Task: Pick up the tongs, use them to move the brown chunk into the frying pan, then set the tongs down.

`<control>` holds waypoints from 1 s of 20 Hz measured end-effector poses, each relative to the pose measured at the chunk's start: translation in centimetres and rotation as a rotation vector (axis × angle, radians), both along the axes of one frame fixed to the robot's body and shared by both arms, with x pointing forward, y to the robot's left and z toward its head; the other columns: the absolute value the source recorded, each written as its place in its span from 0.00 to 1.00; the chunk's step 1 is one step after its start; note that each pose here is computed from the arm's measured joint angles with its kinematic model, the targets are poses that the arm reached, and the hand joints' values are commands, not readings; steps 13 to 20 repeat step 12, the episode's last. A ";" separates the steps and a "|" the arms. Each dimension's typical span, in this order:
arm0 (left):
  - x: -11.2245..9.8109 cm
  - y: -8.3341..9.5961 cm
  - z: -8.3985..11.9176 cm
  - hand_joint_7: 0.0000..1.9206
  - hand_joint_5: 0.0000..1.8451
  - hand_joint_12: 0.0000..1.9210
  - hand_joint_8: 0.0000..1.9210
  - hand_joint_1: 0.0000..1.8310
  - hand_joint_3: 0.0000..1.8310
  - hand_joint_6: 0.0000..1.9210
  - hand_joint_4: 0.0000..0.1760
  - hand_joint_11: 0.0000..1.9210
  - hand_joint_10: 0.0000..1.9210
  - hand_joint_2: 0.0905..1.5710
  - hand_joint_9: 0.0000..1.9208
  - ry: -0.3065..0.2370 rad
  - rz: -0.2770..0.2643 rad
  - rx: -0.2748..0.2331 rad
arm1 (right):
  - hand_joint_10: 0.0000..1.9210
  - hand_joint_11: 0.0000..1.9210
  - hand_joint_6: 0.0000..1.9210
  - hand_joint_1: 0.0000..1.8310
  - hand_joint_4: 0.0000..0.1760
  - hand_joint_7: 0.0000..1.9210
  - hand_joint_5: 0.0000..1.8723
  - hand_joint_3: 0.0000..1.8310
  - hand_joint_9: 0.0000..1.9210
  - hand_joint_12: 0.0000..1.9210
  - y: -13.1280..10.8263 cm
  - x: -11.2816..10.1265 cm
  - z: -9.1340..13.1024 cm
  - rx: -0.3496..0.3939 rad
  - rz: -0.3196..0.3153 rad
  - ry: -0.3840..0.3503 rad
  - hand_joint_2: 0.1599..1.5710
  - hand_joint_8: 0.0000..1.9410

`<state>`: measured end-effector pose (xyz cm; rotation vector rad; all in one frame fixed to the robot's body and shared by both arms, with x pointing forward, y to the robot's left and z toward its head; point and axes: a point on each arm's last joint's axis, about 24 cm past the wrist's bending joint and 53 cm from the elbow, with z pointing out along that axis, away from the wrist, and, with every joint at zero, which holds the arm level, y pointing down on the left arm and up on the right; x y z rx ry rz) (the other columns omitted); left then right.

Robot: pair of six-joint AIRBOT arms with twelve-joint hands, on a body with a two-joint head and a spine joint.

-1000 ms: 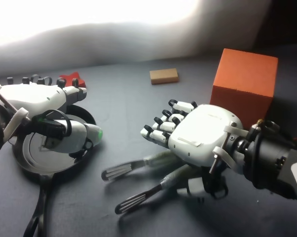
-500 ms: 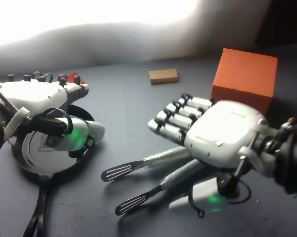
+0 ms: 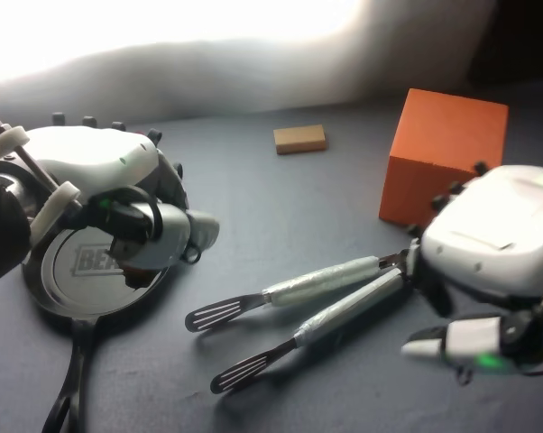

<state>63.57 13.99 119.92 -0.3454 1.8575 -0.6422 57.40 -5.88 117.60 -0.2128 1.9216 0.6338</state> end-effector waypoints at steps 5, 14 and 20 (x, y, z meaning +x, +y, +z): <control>-0.3 -1.0 0.3 0.50 0.46 1.00 0.96 0.17 0.01 0.96 0.00 0.44 1.00 0.91 0.49 -0.016 -0.047 0.010 | 1.00 0.65 0.85 0.32 0.00 0.64 0.53 0.02 0.65 1.00 -2.5 0.4 1.4 -0.010 -0.074 0.005 0.87 0.98; -0.1 -1.3 1.5 0.56 0.50 1.00 0.99 0.27 0.00 0.96 0.00 0.54 1.00 0.94 0.57 -0.040 -0.045 -0.012 | 1.00 0.69 1.00 0.47 0.00 0.66 0.59 0.01 0.68 1.00 -4.2 0.6 2.9 -0.007 -0.112 -0.028 0.88 1.00; -0.1 -1.3 1.5 0.56 0.50 1.00 0.99 0.27 0.00 0.96 0.00 0.54 1.00 0.94 0.57 -0.040 -0.045 -0.012 | 1.00 0.69 1.00 0.47 0.00 0.66 0.59 0.01 0.68 1.00 -4.2 0.6 2.9 -0.007 -0.112 -0.028 0.88 1.00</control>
